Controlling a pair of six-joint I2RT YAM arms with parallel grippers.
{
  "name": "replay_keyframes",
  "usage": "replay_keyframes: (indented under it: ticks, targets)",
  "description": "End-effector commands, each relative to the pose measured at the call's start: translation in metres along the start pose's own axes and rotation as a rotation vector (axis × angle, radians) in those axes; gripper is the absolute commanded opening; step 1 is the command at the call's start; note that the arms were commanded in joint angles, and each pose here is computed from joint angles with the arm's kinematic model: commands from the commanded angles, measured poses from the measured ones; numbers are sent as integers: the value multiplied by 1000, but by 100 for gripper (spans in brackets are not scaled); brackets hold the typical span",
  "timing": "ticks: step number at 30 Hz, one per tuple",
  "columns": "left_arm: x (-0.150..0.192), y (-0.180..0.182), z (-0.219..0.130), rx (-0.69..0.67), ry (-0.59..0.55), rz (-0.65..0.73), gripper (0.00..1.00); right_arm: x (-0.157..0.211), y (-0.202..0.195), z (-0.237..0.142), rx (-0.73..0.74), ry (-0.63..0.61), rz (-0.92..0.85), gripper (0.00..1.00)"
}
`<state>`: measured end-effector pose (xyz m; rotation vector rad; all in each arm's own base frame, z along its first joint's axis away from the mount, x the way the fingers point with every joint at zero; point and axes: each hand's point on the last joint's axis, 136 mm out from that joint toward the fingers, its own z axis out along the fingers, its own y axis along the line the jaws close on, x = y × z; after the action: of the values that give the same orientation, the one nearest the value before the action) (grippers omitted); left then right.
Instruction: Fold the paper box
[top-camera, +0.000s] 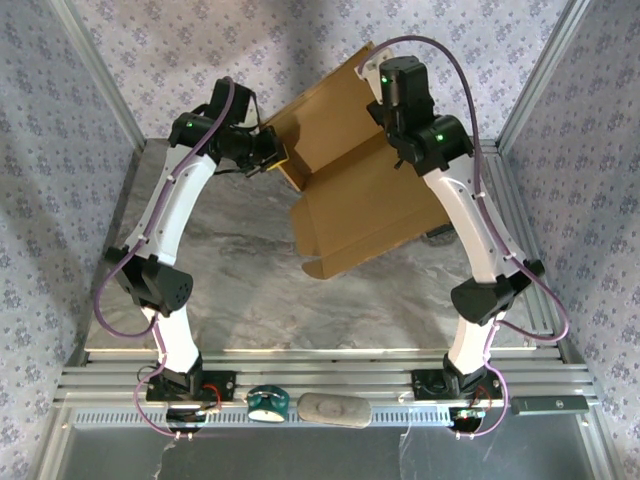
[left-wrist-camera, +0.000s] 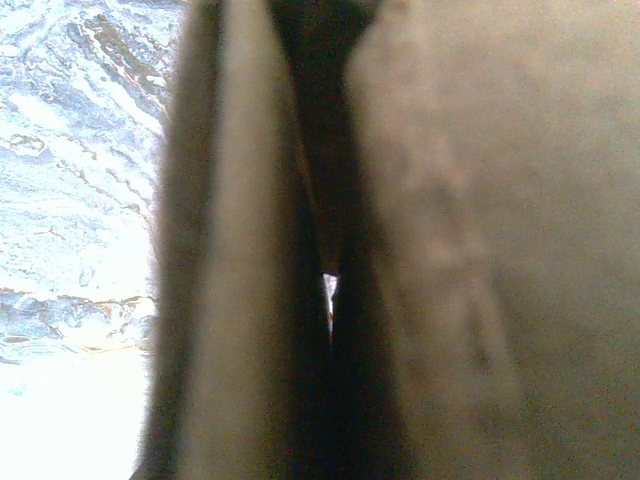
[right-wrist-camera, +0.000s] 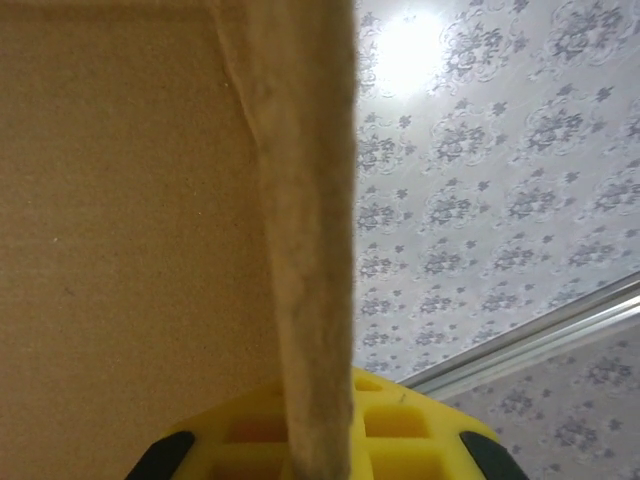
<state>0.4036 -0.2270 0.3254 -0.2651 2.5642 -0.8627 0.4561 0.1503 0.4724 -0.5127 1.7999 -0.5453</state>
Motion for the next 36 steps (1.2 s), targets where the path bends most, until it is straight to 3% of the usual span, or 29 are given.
replay_keyframes:
  ticks: [1, 18, 27, 28, 30, 32, 36]
  targets:
    - [1, -14, -25, 46, -33, 10, 0, -2, -23, -6, 100, 3, -26, 0]
    - [1, -8, -23, 21, -35, 8, 0, -14, -48, -14, 326, 11, -112, 0]
    - [-2, -6, -25, 1, -54, 11, 0, -21, -43, -26, 278, -30, -77, 0]
    - [-3, -6, -25, 2, -56, 10, 0, -21, -41, -27, 248, -40, -61, 3]
    - [-4, -7, -27, 2, -65, 10, 0, -22, -43, -35, 154, -67, 43, 29]
    - [-5, -7, -29, -1, -74, 7, 0, -24, -43, -44, 9, -113, 174, 48]
    - [-9, -2, -32, -38, -107, -2, 0, -38, -38, -71, -208, -233, 369, 68]
